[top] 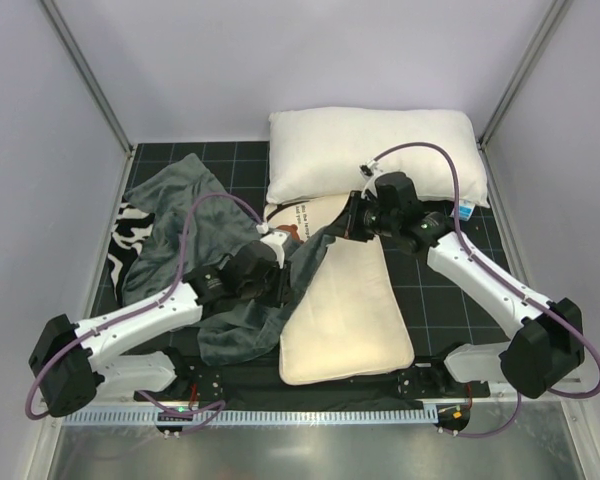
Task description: Put the pillow into the pillowcase
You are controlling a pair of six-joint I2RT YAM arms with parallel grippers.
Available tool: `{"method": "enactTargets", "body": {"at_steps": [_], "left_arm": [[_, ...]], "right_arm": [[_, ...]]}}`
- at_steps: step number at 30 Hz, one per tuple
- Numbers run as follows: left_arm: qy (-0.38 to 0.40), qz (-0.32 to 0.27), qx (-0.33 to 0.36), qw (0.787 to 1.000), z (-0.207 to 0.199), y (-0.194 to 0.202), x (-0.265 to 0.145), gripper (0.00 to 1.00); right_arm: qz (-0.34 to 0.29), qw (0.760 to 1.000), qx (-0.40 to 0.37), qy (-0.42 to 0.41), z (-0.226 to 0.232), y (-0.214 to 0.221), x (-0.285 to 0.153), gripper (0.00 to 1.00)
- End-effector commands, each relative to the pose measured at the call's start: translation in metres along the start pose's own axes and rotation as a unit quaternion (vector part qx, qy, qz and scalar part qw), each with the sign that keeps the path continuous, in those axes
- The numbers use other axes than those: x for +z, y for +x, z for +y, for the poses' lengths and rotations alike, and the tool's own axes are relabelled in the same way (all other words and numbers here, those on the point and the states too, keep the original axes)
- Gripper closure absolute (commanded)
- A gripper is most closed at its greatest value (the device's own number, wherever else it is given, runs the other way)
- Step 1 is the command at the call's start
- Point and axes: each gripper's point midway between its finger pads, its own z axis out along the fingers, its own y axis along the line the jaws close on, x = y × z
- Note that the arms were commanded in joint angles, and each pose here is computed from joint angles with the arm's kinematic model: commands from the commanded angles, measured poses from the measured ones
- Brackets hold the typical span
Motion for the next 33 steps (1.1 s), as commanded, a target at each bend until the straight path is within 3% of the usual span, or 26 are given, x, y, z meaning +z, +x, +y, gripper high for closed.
{"method": "enactTargets", "body": {"at_steps": [1, 4, 5, 10, 17, 22, 27, 33], "left_arm": [[0.015, -0.031, 0.011, 0.999, -0.013, -0.022, 0.004, 0.72], [0.017, -0.028, 0.022, 0.999, -0.015, -0.023, 0.008, 0.97], [0.008, -0.038, 0.022, 0.999, -0.013, -0.029, 0.008, 1.00], [-0.015, -0.068, -0.027, 0.997, 0.012, -0.052, 0.003, 1.00], [0.078, -0.043, -0.117, 0.989, 0.020, -0.067, 0.010, 1.00], [0.206, -0.014, -0.114, 0.972, -0.033, -0.072, -0.006, 1.00], [0.253, 0.002, -0.097, 0.963, -0.094, -0.064, -0.018, 1.00], [0.348, 0.000, -0.121, 0.930, -0.190, -0.066, -0.028, 1.00]], "right_arm": [[-0.057, 0.998, -0.007, -0.019, 0.018, -0.034, -0.010, 0.96], [-0.066, 0.998, -0.002, -0.010, 0.014, -0.039, -0.013, 0.96], [-0.069, 0.998, -0.002, -0.008, 0.014, -0.040, -0.014, 0.96], [-0.091, 0.994, 0.014, 0.053, -0.017, -0.044, -0.017, 0.96], [-0.109, 0.990, 0.018, 0.085, -0.035, -0.043, -0.024, 0.85], [-0.120, 0.987, 0.009, 0.105, -0.044, -0.043, -0.033, 0.85], [-0.136, 0.983, 0.006, 0.127, -0.053, -0.054, -0.043, 0.85], [-0.158, 0.970, 0.017, 0.186, -0.080, -0.072, -0.062, 0.85]]}}
